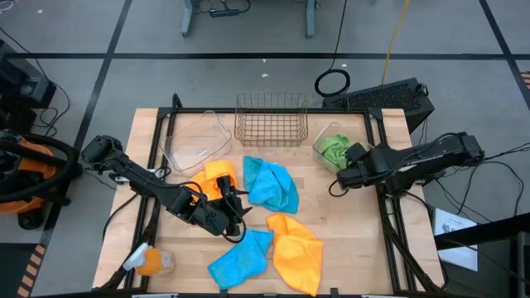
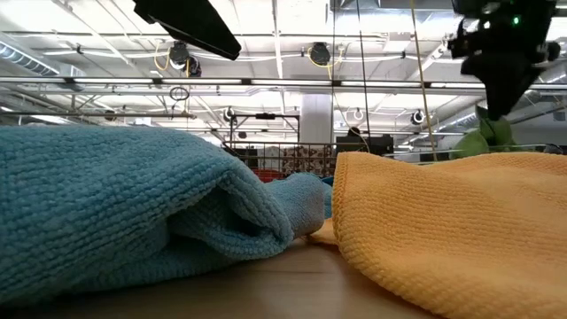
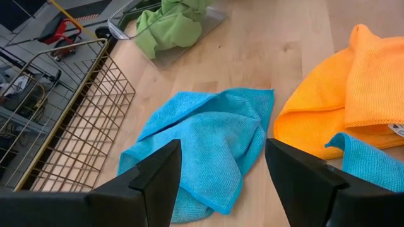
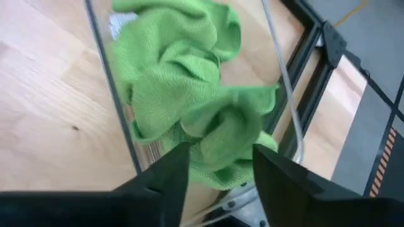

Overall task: Sort microfiber towel by color & place in baskets
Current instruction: Put the green towel into the right transparent bin

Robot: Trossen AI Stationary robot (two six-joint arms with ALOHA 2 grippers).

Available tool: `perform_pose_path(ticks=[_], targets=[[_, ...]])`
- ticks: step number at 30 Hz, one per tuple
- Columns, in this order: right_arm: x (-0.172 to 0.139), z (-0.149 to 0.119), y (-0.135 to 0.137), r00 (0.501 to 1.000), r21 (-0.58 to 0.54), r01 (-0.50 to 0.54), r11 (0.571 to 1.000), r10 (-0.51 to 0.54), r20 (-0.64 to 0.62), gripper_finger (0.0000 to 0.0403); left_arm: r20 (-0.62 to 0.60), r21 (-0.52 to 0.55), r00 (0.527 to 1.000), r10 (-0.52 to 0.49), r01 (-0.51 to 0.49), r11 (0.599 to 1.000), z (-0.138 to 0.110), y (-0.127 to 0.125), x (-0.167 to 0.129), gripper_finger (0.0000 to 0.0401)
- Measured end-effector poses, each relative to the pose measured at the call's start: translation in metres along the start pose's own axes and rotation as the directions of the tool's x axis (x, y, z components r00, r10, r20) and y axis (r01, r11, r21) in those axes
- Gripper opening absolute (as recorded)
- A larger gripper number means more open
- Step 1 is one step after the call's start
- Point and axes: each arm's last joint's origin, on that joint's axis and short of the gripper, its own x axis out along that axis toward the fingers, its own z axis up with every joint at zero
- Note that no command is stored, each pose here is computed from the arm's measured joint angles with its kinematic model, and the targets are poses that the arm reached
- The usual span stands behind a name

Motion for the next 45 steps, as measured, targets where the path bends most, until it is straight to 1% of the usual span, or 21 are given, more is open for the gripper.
perform_pose_path(ticks=[5,7,9,11,13,18,20,21,22,27,31,38,41,45], targets=[[-0.021,0.011,-0.005,0.997,-0.031,-0.062,0.998,0.063,0.041,0.0209,-0.002,0.002,1.000,-0.005,0.005,1.000,0.000,0.000,0.000,0.0235],[-0.026,0.014,-0.006,0.995,-0.023,-0.067,0.998,0.068,0.071,0.0216,-0.005,0.003,1.000,-0.015,0.015,1.000,0.000,0.000,0.000,0.0235],[-0.025,0.015,-0.007,0.995,-0.010,-0.063,0.998,0.063,0.077,0.0214,-0.007,0.012,1.000,-0.024,0.024,1.000,0.000,-0.001,0.000,0.0235],[-0.022,0.015,-0.007,0.996,0.011,-0.054,0.999,0.053,0.066,0.0200,-0.007,0.021,1.000,-0.025,0.025,0.999,0.000,-0.001,0.000,0.0235],[-0.015,0.013,-0.007,0.999,0.038,-0.029,0.999,0.027,0.047,0.0173,-0.007,0.021,1.000,-0.025,0.025,0.999,0.000,-0.001,0.000,0.0235],[0.016,0.002,-0.006,0.997,0.064,0.067,0.996,-0.065,-0.045,0.0070,-0.007,0.021,1.000,-0.025,0.025,0.999,0.000,-0.001,0.000,0.0235],[0.030,-0.003,-0.002,0.996,0.066,0.068,0.995,-0.064,-0.069,0.0026,-0.006,0.021,1.000,-0.025,0.026,0.999,0.000,-0.001,0.000,0.0235],[0.036,-0.005,0.000,0.995,0.063,0.065,0.996,-0.060,-0.077,0.0014,-0.006,0.021,1.000,-0.026,0.026,0.999,0.000,-0.001,0.000,0.0235],[0.043,-0.007,0.001,0.995,0.062,0.064,0.996,-0.059,-0.079,0.0009,-0.006,0.020,1.000,-0.026,0.026,0.999,0.000,-0.001,0.000,0.0235],[0.070,-0.011,0.007,0.992,0.061,0.015,0.998,-0.007,-0.123,0.0014,0.000,0.016,1.000,-0.027,0.027,1.000,0.001,-0.001,0.000,0.0235],[0.079,-0.010,0.007,0.989,0.047,-0.009,0.999,0.016,-0.146,0.0003,0.014,0.008,0.999,-0.030,0.030,1.000,0.002,-0.001,0.000,0.0235],[0.077,-0.007,0.006,0.988,0.013,-0.015,1.000,0.017,-0.152,0.0004,0.014,0.012,0.999,-0.030,0.029,0.999,0.002,-0.001,0.000,0.0235],[0.070,-0.002,0.005,0.987,0.013,-0.030,0.999,0.031,-0.156,0.0002,0.014,0.013,0.999,-0.030,0.029,0.999,0.002,-0.001,0.000,0.0235],[0.051,0.009,0.000,0.988,0.015,-0.026,1.000,0.028,-0.151,0.0002,0.014,0.013,0.999,-0.030,0.029,0.999,0.002,-0.001,0.000,0.0235]])
